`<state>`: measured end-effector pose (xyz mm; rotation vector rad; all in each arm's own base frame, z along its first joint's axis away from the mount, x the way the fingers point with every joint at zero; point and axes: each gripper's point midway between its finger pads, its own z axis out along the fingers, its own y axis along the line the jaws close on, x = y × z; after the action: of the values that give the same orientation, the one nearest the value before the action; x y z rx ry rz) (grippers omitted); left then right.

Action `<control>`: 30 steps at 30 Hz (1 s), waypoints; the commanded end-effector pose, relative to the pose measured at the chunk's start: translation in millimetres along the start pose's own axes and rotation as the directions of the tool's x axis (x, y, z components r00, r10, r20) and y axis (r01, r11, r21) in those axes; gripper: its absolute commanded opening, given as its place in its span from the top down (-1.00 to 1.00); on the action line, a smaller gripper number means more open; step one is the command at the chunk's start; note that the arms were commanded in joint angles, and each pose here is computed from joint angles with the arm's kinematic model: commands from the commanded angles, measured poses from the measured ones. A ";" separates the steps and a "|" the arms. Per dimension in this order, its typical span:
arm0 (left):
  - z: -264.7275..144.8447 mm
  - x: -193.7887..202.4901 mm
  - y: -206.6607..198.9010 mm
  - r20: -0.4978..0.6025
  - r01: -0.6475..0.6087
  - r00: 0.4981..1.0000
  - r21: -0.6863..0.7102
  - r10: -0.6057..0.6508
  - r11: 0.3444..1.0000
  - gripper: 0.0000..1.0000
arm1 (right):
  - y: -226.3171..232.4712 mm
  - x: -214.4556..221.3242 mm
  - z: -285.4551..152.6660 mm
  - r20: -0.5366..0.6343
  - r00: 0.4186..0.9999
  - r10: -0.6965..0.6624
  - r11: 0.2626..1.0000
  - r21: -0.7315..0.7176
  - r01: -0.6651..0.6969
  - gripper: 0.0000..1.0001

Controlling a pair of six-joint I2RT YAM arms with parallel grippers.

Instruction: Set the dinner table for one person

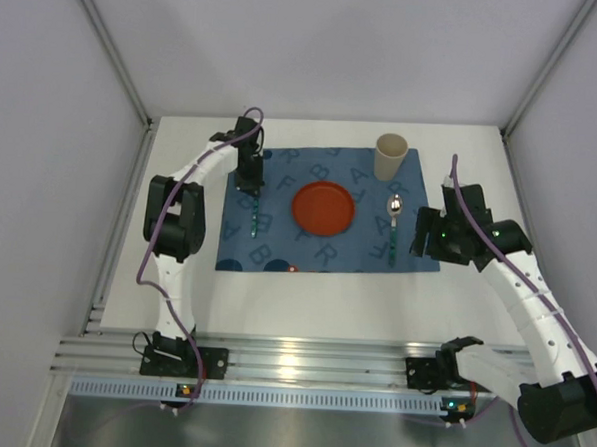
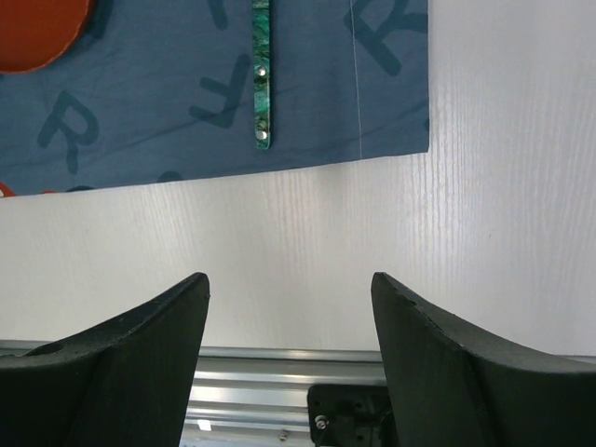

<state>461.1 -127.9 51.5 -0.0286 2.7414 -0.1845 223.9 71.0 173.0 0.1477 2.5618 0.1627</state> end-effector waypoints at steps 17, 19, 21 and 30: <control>-15.2 44.2 14.1 -0.051 0.057 0.997 -0.076 -0.061 0.995 0.98 | 3.9 -10.0 7.3 0.014 1.000 0.028 1.000 0.013 -0.028 -0.43; -16.9 47.4 11.2 -0.047 0.058 0.997 -0.068 -0.061 0.996 0.95 | 3.3 -10.7 7.1 0.016 1.000 0.026 1.000 0.014 -0.027 -0.43; -18.7 51.0 11.7 -0.047 0.058 0.997 -0.069 -0.062 0.996 0.68 | 2.9 -9.2 8.0 0.013 1.000 0.025 1.000 0.016 -0.025 -0.42; -56.6 26.2 5.9 0.050 0.076 0.996 -0.066 -0.073 0.995 -0.96 | 2.9 -9.1 2.3 0.029 1.000 0.010 1.000 0.000 -0.010 -0.43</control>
<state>401.2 -118.2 41.3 -0.1253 2.8261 -0.1068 227.2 70.7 163.8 0.1890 2.5966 0.1390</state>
